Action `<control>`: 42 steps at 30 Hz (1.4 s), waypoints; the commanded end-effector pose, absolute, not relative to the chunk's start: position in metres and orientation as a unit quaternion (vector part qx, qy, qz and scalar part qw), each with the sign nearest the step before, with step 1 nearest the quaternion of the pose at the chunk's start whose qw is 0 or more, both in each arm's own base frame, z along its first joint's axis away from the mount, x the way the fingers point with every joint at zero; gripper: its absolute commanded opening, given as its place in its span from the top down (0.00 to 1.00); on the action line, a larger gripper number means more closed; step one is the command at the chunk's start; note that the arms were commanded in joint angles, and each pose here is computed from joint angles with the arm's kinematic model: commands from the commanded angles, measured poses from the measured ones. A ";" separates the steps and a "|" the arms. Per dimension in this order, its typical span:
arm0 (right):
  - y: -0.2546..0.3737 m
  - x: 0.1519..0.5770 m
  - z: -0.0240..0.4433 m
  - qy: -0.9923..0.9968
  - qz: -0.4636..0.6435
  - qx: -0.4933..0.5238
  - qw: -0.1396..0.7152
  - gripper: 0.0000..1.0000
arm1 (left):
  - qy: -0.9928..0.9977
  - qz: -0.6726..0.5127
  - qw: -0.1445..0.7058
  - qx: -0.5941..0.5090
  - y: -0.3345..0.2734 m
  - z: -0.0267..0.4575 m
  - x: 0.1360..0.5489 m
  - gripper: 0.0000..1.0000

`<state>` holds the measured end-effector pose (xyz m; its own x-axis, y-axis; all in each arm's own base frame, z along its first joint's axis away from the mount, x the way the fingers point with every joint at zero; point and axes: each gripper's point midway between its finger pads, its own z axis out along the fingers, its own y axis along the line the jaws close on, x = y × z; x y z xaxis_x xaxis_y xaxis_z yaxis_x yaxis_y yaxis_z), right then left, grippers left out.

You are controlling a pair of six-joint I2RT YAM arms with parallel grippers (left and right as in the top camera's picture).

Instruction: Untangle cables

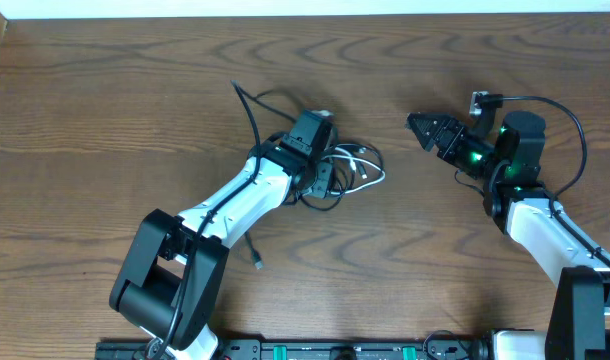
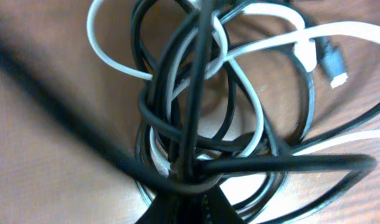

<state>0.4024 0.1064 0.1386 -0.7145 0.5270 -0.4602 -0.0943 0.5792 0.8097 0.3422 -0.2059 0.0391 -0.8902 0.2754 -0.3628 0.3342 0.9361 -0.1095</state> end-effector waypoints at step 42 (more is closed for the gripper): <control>0.124 0.407 0.255 0.682 0.536 -0.004 0.497 0.22 | 0.655 -0.006 0.503 0.563 -0.265 0.202 0.401 0.93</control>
